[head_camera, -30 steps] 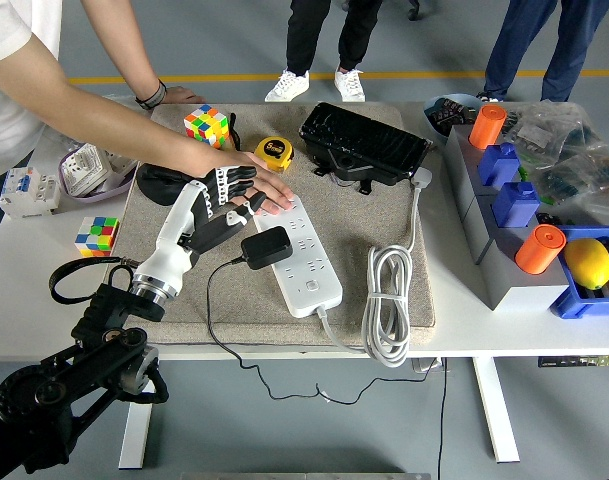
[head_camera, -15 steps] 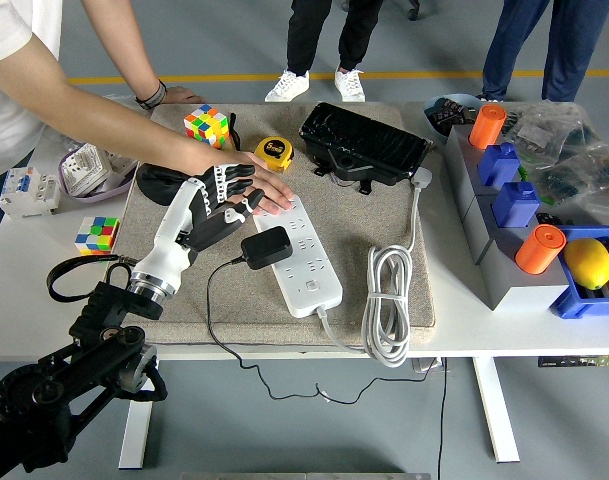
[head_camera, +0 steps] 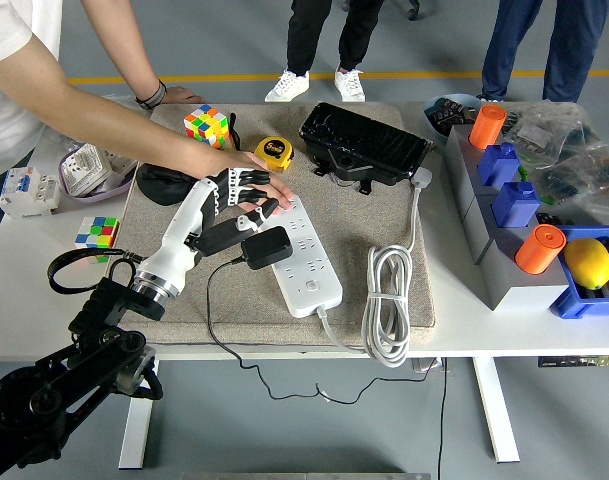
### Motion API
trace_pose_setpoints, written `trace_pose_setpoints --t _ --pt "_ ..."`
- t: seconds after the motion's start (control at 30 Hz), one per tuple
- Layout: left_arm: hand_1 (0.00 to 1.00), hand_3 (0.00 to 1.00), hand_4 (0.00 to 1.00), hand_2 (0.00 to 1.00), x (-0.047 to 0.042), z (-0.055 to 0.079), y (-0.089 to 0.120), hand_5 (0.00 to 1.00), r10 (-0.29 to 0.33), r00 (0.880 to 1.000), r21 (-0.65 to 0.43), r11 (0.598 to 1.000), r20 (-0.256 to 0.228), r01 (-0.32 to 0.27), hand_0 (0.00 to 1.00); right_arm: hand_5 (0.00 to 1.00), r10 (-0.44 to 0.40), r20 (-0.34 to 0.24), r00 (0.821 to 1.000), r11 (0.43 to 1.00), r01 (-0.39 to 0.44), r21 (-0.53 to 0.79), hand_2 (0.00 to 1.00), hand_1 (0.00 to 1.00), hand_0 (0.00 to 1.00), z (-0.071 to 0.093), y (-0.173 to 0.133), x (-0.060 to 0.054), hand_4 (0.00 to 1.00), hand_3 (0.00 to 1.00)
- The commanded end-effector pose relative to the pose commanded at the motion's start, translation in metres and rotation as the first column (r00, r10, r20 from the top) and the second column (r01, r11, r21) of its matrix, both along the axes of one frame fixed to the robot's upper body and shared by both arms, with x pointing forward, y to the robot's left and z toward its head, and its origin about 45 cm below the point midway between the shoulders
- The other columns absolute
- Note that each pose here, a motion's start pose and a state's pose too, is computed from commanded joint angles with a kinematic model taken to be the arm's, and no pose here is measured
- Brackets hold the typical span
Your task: Put the plug near the board,insert it into the board,press the button,pull the plug out
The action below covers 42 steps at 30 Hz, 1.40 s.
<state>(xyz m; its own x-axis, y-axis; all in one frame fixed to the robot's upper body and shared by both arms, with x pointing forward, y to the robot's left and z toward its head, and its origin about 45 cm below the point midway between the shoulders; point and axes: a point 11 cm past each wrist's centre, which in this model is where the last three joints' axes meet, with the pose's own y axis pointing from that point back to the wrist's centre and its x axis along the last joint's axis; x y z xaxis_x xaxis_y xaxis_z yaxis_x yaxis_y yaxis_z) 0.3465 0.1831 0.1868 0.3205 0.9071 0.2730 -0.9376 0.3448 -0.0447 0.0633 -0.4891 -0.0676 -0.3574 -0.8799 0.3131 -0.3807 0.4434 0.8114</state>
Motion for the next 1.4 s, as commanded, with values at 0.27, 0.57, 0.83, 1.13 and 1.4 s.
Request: trace_pose_setpoints --t 0.27,0.57,0.83,1.13,1.4 --pt "0.16 0.649 0.784 0.346 -0.0102 0.018 -0.024 0.145 -0.167 0.986 0.252 0.955 0.025 0.156 0.128 0.237 -0.009 -0.002 1.0 1.0 0.009 0.0 0.559 0.608 0.603 0.0 0.0 -0.003 0.755 0.545" --pt "0.066 0.68 0.697 0.187 -0.0221 -0.006 -0.039 0.002 -0.262 0.954 0.419 0.857 -0.145 0.299 0.062 0.237 -0.012 -0.007 1.0 1.0 0.012 0.005 0.56 0.608 0.602 -0.002 0.002 -0.006 0.756 0.546" --pt "0.059 0.875 0.747 0.155 -0.0298 -0.029 -0.041 0.002 -0.254 0.917 0.512 0.768 -0.308 0.385 0.052 0.236 -0.014 -0.004 1.0 1.0 0.014 0.003 0.559 0.608 0.603 -0.002 0.001 -0.006 0.756 0.545" --pt "0.062 0.873 0.748 0.156 -0.0328 -0.04 -0.042 0.002 -0.241 0.907 0.554 0.728 -0.345 0.404 0.047 0.236 -0.013 -0.004 1.0 1.0 0.013 0.005 0.559 0.607 0.603 -0.002 0.002 -0.006 0.756 0.546" --pt "0.065 0.87 0.765 0.158 -0.0319 -0.045 -0.041 0.002 -0.235 0.906 0.562 0.721 -0.351 0.405 0.042 0.236 -0.012 -0.002 1.0 1.0 0.012 0.003 0.559 0.607 0.603 -0.001 0.001 -0.005 0.757 0.546"
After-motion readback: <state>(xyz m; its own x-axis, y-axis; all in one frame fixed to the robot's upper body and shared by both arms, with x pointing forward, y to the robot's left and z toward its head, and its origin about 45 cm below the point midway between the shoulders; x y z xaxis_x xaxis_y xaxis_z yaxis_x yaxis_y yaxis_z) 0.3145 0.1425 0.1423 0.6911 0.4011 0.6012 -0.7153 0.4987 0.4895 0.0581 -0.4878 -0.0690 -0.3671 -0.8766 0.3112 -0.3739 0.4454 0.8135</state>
